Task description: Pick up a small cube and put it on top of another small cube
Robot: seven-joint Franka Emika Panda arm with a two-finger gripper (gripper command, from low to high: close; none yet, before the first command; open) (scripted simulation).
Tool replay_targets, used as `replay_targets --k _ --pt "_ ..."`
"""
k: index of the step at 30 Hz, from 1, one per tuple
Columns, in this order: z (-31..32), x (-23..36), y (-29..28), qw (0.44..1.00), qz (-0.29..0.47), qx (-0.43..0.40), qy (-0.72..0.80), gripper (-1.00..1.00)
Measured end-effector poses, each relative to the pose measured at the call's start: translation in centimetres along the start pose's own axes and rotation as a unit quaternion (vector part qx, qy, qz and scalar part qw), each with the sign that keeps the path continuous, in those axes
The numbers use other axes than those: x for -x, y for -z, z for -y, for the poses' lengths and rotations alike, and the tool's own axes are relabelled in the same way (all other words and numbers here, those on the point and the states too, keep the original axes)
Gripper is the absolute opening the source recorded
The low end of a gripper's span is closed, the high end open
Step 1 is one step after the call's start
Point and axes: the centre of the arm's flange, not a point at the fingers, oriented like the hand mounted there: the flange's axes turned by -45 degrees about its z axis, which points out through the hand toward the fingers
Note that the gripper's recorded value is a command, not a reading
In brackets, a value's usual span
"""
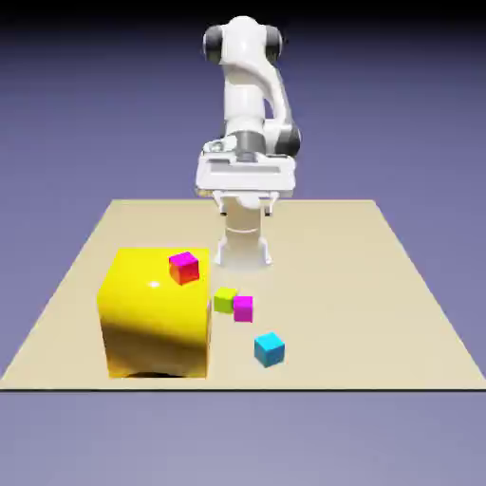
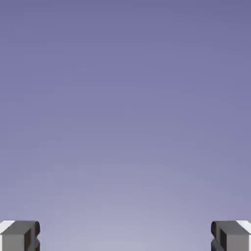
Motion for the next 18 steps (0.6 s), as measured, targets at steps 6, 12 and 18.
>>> replay_targets --k 6,12,18 --pt "-0.5 -0.3 -6.7 0.985 0.116 0.018 -0.129 0.0" --pt "-0.5 1.5 -13.8 0.937 0.231 0.033 -0.259 0.0" --pt "0.1 4.9 -20.3 0.855 0.343 0.048 -0.386 0.0"
